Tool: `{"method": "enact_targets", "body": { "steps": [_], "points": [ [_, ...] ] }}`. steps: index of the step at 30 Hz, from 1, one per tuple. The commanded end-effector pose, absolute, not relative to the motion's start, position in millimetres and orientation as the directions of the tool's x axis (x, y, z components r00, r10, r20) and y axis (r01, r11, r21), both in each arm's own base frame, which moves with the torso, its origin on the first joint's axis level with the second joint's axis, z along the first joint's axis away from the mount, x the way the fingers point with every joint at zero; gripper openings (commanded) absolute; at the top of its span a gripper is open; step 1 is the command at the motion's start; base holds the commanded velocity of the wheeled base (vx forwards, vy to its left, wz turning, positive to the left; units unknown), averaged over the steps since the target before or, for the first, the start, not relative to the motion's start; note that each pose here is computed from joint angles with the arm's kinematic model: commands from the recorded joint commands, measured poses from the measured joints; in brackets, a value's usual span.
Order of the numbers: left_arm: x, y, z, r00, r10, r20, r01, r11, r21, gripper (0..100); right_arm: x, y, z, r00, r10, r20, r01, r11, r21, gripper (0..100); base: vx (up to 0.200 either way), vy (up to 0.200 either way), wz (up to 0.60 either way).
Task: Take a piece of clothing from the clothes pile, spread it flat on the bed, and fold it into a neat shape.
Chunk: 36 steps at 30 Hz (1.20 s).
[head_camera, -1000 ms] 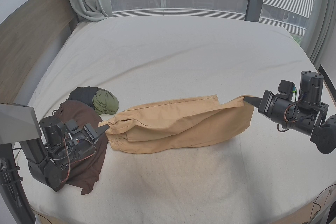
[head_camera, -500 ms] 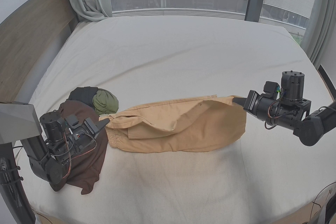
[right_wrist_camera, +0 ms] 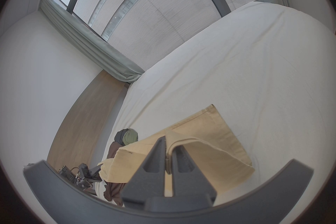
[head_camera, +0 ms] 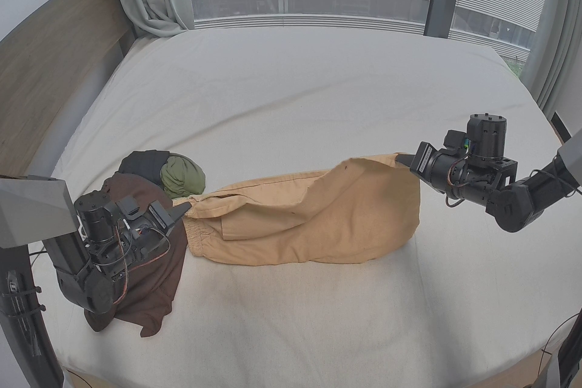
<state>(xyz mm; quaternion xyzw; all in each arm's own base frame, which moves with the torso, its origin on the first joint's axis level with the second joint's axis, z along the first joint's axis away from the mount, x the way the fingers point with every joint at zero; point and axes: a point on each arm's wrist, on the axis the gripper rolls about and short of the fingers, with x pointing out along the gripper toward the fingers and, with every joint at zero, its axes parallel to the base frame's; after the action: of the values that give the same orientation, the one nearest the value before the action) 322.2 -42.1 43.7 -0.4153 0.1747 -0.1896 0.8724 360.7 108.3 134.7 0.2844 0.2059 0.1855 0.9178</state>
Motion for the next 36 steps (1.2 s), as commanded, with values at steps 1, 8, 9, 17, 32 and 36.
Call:
{"method": "enact_targets", "body": {
  "steps": [1, 8, 9, 17, 32, 36],
  "points": [
    [330, -40, 34, 0.870, -0.467, -0.159, 0.170, 0.586, -0.793, 0, 379, 110, 122, 0.847, 0.451, -0.281, -0.209, 0.769, 0.604, 0, 0.000, 0.000, 0.00],
    [339, -31, 29, 0.883, -0.442, -0.157, 0.155, 0.590, -0.792, 0, 399, 112, 114, 0.853, 0.444, -0.274, -0.204, 0.767, 0.608, 0, 0.000, 0.000, 0.00],
    [339, -31, 29, 0.883, -0.442, -0.157, 0.155, 0.590, -0.792, 0, 399, 113, 114, 0.852, 0.446, -0.274, -0.206, 0.767, 0.608, 0, 0.000, 0.000, 0.00],
    [345, -22, 22, 0.893, -0.419, -0.163, 0.133, 0.594, -0.793, 0, 416, 118, 101, 0.853, 0.443, -0.276, -0.203, 0.768, 0.608, 0, 0.000, 0.000, 0.00],
    [365, -22, 5, 0.902, -0.401, -0.159, 0.127, 0.599, -0.791, 0, 430, 120, 93, 0.858, 0.442, -0.264, -0.207, 0.766, 0.609, 0, 0.000, 0.000, 0.00],
    [367, -25, 1, 0.899, -0.406, -0.163, 0.127, 0.599, -0.791, 0, 434, 119, 90, 0.861, 0.435, -0.264, -0.201, 0.768, 0.608, 0, 0.000, 0.000, 0.00]
  ]
}}
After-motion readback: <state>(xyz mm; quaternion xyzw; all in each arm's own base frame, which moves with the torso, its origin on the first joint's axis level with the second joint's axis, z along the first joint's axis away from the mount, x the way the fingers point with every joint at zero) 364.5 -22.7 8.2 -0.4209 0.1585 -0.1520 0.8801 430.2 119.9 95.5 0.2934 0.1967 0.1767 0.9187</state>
